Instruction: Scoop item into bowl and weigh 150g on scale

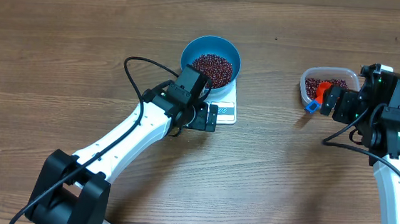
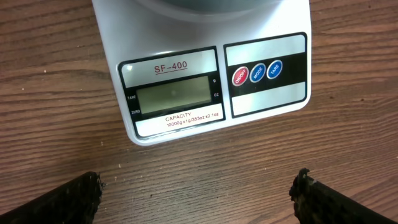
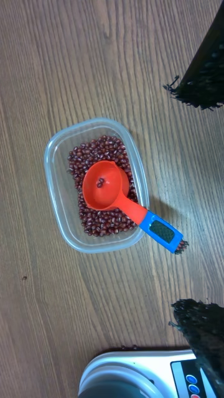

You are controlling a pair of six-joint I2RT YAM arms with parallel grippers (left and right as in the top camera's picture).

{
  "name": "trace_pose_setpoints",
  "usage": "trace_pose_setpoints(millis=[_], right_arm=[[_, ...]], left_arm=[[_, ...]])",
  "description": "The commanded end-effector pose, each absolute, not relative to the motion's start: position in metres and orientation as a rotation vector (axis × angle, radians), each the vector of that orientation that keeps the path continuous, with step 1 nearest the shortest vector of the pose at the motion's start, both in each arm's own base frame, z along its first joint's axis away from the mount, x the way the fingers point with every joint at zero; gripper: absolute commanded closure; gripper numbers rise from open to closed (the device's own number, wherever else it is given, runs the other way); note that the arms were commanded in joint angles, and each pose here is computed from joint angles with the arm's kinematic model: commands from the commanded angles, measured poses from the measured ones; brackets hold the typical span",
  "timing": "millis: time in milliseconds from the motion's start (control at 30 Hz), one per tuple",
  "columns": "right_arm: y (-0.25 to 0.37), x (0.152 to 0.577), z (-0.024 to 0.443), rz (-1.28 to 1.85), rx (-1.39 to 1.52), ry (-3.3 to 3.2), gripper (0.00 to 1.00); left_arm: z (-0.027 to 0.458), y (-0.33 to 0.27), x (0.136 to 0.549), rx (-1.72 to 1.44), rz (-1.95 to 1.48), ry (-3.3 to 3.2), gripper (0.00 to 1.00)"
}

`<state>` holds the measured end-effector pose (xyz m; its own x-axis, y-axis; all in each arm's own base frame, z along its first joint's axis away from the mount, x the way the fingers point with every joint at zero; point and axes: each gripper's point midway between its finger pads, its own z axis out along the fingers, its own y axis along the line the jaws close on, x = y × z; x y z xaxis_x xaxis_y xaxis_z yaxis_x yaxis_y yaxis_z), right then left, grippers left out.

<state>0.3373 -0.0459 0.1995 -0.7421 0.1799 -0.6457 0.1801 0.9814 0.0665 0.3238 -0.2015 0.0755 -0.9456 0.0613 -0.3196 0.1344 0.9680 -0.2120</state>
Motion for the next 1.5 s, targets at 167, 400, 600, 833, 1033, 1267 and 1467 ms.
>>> trace_pose_setpoints(millis=[167,400,600,833,1033,1267,1467], right_arm=[[-0.050,0.342,0.211,-0.014,0.258,2.390,0.00],[-0.050,0.342,0.211,-0.014,0.258,2.391,0.00],[-0.050,0.342,0.211,-0.014,0.258,2.391,0.00],[-0.050,0.342,0.211,-0.014,0.258,2.391,0.00],[-0.050,0.342,0.211,-0.014,0.258,2.390,0.00],[-0.050,0.342,0.211,-0.014,0.258,2.391,0.00],[-0.050,0.342,0.211,-0.014,0.258,2.391,0.00]], left_arm=[[0.074,-0.201,0.324,0.126,-0.343,2.809,0.00],[0.074,-0.201,0.324,0.126,-0.343,2.809,0.00],[0.074,-0.201,0.324,0.126,-0.343,2.809,0.00],[0.074,-0.201,0.324,0.126,-0.343,2.809,0.00],[0.074,-0.201,0.323,0.126,-0.342,2.810,0.01],[0.070,-0.196,0.315,0.124,-0.316,2.851,0.00],[0.078,-0.187,0.314,0.088,-0.335,2.854,0.00]])
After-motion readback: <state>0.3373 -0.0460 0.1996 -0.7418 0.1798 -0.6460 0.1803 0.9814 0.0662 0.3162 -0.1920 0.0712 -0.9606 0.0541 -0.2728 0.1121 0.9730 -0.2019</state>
